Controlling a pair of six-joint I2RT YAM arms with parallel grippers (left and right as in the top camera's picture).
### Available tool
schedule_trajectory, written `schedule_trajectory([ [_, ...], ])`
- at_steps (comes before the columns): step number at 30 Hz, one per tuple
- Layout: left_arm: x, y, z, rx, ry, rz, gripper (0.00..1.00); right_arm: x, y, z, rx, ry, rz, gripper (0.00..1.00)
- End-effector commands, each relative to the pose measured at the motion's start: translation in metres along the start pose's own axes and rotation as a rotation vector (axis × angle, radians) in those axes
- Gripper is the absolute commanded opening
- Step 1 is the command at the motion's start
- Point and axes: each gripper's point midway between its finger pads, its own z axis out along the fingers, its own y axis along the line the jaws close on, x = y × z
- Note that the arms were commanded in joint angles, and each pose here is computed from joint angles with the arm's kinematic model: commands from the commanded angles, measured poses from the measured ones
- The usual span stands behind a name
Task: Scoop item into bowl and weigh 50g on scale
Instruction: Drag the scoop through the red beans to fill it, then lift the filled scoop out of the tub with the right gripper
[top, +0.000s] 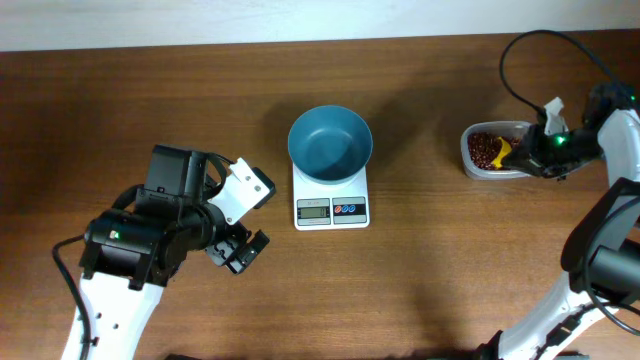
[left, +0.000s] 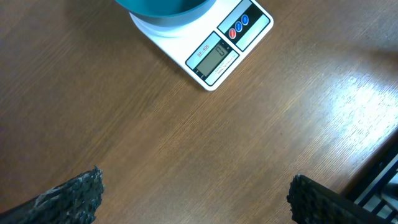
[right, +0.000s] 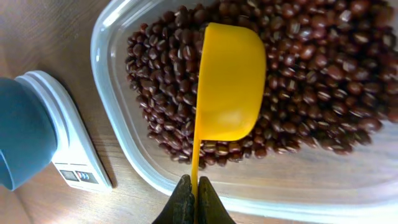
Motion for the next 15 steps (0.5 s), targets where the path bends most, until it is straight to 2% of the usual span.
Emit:
schedule_trajectory([
  [1,-0.004,0.004,-0.003,-0.010,-0.010,0.017,0.99,0.004,0.006,0.000,-0.094,0.003,-0.003,0.04],
  [15,-0.004,0.004,-0.003,-0.009,-0.011,0.017,0.99,0.001,-0.002,-0.010,-0.159,-0.038,-0.012,0.04],
])
